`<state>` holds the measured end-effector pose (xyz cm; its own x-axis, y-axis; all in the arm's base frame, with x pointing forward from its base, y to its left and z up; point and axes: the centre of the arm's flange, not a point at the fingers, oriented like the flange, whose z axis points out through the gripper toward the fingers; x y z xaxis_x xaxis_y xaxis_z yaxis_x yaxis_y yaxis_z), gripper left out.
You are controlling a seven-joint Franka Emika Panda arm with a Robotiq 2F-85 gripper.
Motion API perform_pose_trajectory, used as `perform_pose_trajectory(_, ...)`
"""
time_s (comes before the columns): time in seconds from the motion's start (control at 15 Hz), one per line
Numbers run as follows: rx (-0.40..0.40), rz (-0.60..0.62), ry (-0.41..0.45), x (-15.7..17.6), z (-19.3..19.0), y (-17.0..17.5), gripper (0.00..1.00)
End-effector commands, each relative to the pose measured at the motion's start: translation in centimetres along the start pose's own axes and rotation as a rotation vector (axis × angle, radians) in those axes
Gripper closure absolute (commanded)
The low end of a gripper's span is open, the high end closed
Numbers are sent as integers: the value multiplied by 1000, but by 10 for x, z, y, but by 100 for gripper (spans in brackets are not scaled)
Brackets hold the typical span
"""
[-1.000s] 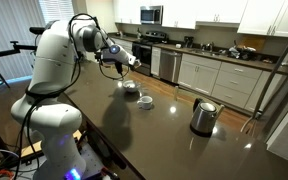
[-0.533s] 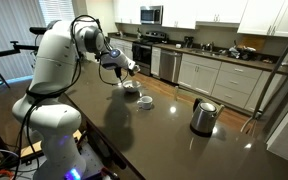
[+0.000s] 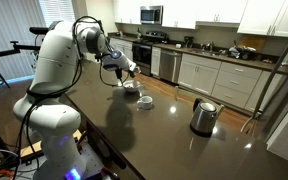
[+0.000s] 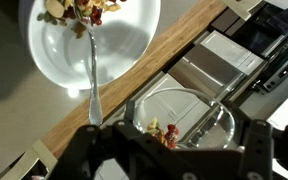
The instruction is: Pour the cereal in the glass into the bowl then pour the cereal in the mug into the bowl.
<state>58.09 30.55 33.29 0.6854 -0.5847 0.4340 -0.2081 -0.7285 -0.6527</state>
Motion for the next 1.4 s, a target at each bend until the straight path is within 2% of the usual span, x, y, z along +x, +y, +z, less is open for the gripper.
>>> perform_pose_trajectory(0.0,-4,10,-14,0,-3,-5,40)
perform_pose_trajectory(0.33,-24,20,-22,-3,-7,-7,40)
perform_pose_trajectory(0.93,-14,30,-59,0,-22,-27,40)
perform_pose_trajectory(1.33,4,28,-28,16,-36,-37,40)
